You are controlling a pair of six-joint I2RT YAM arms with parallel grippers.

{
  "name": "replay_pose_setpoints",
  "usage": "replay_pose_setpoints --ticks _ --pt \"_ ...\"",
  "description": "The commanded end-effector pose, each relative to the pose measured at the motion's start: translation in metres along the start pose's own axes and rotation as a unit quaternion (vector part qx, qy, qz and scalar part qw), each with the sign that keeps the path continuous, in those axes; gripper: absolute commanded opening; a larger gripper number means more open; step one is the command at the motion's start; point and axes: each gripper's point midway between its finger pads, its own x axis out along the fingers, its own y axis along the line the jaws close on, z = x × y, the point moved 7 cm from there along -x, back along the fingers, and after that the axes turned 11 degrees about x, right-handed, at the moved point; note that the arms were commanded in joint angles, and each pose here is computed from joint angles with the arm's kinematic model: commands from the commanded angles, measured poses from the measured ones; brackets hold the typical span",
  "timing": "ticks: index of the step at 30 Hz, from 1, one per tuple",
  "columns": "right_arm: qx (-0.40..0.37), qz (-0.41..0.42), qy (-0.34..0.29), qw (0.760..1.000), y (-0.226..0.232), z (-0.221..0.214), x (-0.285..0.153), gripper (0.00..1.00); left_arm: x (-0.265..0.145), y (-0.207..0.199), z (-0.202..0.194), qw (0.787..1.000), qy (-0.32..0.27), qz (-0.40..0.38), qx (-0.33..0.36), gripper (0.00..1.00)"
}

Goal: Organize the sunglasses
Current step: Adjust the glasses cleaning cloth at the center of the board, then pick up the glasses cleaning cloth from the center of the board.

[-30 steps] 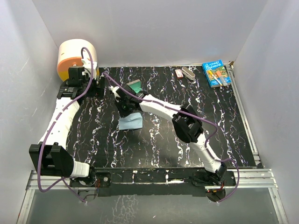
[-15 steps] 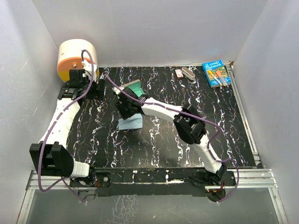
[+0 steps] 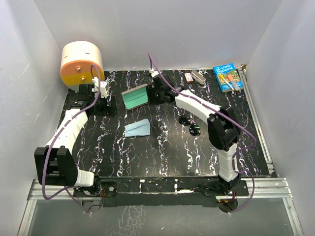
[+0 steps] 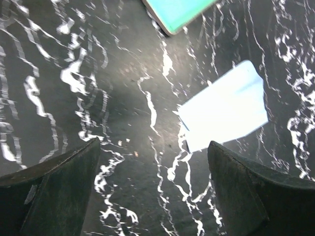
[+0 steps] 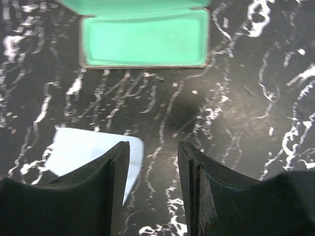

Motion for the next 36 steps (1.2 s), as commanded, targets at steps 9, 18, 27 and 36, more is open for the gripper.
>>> replay_pose_setpoints --ticks 9,18,27,36 --pt "0.018 0.032 0.068 0.997 -0.001 -0.029 0.022 0.47 0.022 -0.042 -0.028 0.996 0.000 -0.080 -0.038 0.83" --pt "0.017 0.019 0.092 0.995 -0.006 -0.050 0.040 0.46 0.035 -0.042 -0.022 0.997 0.027 -0.071 -0.032 0.81" --pt "0.004 0.008 0.119 0.993 -0.007 -0.073 0.059 0.46 0.027 -0.035 -0.011 0.999 0.014 -0.045 -0.014 0.81" --pt "-0.004 0.009 0.125 0.992 -0.002 -0.078 0.061 0.46 0.023 -0.033 -0.009 0.999 0.007 -0.037 -0.008 0.82"
